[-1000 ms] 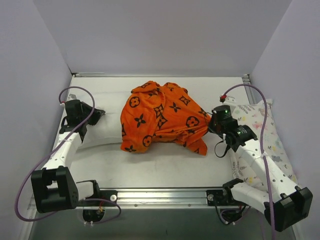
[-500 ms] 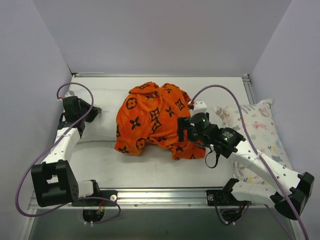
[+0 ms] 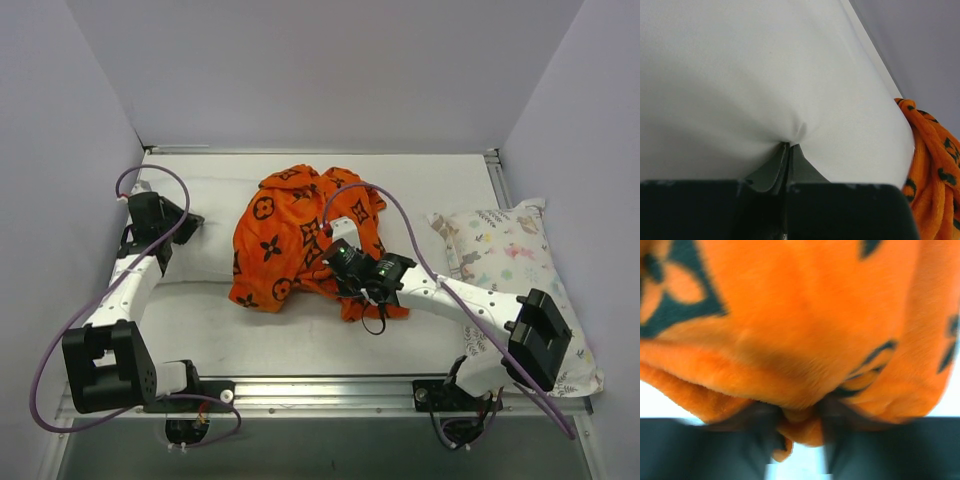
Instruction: Remove the pillowcase from the pillow
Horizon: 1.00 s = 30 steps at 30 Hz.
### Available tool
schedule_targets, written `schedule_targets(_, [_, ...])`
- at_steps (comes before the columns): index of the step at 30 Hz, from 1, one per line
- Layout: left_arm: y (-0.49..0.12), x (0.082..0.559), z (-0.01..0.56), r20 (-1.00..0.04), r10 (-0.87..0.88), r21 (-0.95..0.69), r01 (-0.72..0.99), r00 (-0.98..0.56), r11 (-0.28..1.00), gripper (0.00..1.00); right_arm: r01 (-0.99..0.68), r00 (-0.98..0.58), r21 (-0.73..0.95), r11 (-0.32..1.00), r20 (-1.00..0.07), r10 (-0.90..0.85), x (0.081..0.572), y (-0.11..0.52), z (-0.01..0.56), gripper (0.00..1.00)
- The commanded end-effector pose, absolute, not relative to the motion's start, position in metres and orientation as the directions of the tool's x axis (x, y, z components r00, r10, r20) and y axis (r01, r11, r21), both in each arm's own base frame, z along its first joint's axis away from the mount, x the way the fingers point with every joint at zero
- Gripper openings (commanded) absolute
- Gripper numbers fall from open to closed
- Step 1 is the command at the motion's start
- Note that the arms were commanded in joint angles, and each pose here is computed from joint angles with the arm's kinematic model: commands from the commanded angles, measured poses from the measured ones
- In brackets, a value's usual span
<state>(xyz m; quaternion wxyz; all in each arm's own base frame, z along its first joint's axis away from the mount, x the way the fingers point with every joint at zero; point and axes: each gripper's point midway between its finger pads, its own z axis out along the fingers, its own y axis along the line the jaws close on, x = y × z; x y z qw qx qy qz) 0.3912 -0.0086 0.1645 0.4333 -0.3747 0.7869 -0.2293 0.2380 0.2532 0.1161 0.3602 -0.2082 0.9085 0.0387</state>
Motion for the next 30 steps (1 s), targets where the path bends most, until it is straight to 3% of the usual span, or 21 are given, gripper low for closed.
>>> schedule_targets(1, [0.011, 0.391, 0.155, -0.553, -0.762, -0.616, -0.45, -0.337, 0.646, 0.0, -0.26, -0.67, -0.129, 0.957, -0.69, -0.275, 0.251, 0.219, 0.123, 0.13])
schedule_targets(3, [0.016, 0.394, 0.155, -0.547, -0.768, -0.619, -0.456, -0.334, 0.639, 0.0, -0.191, -0.696, -0.107, 0.976, -0.686, -0.211, 0.255, 0.191, 0.122, 0.0])
schedule_targets(7, [0.027, 0.399, 0.163, -0.548, -0.775, -0.628, -0.458, -0.314, 0.629, 0.0, -0.023, -0.727, -0.105, 0.994, -0.681, -0.089, 0.255, 0.123, 0.116, 0.0])
schedule_targets(12, [0.046, 0.4, 0.165, -0.55, -0.78, -0.618, -0.482, -0.299, 0.621, 0.0, 0.18, -0.676, 0.023, 0.983, -0.723, 0.14, 0.262, 0.059, 0.147, 0.0])
schedule_targets(17, [0.043, 0.404, 0.162, -0.532, -0.776, -0.628, -0.458, -0.338, 0.629, 0.0, 0.192, -0.623, 0.125, 0.974, -0.751, 0.219, 0.266, 0.051, 0.18, 0.0])
schedule_targets(21, [0.033, 0.405, 0.197, -0.598, -0.729, -0.624, -0.378, -0.332, 0.684, 0.0, 0.162, -0.637, 0.156, 0.974, -0.737, 0.224, 0.267, 0.062, 0.181, 0.0])
schedule_targets(24, [0.013, 0.405, 0.214, -0.593, -0.704, -0.639, -0.304, -0.39, 0.706, 0.0, 0.099, -0.64, 0.187, 0.977, -0.74, 0.207, 0.271, 0.074, 0.187, 0.0])
schedule_targets(26, [-0.023, 0.403, 0.231, -0.608, -0.649, -0.624, -0.23, -0.457, 0.747, 0.17, 0.041, -0.655, 0.213, 0.976, -0.732, 0.187, 0.27, 0.091, 0.188, 0.0])
schedule_targets(27, [-0.038, 0.4, 0.236, -0.622, -0.624, -0.608, -0.211, -0.472, 0.765, 0.32, 0.031, -0.651, 0.204, 0.979, -0.739, 0.174, 0.271, 0.095, 0.191, 0.0])
schedule_targets(28, [-0.049, 0.398, 0.246, -0.646, -0.605, -0.592, -0.194, -0.466, 0.782, 0.59, 0.013, -0.649, 0.181, 0.983, -0.747, 0.146, 0.274, 0.101, 0.193, 0.0])
schedule_targets(30, [-0.081, 0.381, 0.26, -0.682, -0.577, -0.566, -0.175, -0.449, 0.806, 0.74, -0.018, -0.657, 0.153, 0.988, -0.747, 0.104, 0.272, 0.112, 0.191, 0.0])
